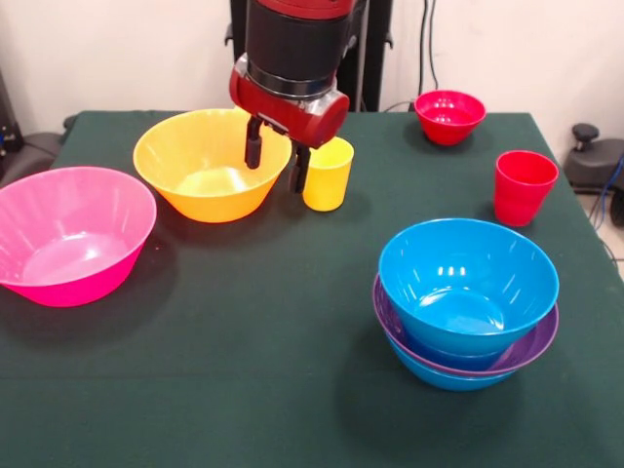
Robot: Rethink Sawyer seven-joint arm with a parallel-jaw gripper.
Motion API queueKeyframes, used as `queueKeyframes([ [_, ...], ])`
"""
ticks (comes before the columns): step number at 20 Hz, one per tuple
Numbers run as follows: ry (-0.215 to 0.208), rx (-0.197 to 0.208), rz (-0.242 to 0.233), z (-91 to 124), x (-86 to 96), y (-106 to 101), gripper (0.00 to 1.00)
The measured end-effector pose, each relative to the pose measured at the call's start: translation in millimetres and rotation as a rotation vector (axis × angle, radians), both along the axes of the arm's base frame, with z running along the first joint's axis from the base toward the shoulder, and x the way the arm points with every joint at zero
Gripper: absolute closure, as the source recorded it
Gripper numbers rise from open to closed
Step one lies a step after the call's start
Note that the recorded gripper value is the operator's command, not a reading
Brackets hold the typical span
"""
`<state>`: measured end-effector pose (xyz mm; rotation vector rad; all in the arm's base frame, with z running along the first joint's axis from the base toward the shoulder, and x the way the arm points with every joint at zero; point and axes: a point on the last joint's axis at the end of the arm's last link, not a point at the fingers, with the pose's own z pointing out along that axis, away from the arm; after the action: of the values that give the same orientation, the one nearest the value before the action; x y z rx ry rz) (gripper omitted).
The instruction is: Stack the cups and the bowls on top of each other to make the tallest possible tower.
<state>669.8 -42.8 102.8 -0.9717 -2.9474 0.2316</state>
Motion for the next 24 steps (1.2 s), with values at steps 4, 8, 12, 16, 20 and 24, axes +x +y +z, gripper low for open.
queueKeyframes([
  [4, -0.003, -0.002, 0.004, 0.6, -0.3, -9.6, 0.00],
  [8, 0.002, -0.004, 0.007, -2.8, -3.0, -15.8, 0.00],
  [12, 0.016, -0.016, 0.018, -9.8, -11.8, -24.7, 0.00],
  [16, 0.008, -0.023, 0.032, -17.1, -17.8, -26.7, 0.00],
  [20, -0.012, -0.031, 0.049, -23.5, -20.7, -26.1, 0.00],
  [24, -0.030, -0.038, 0.064, -28.4, -21.8, -25.9, 0.00],
])
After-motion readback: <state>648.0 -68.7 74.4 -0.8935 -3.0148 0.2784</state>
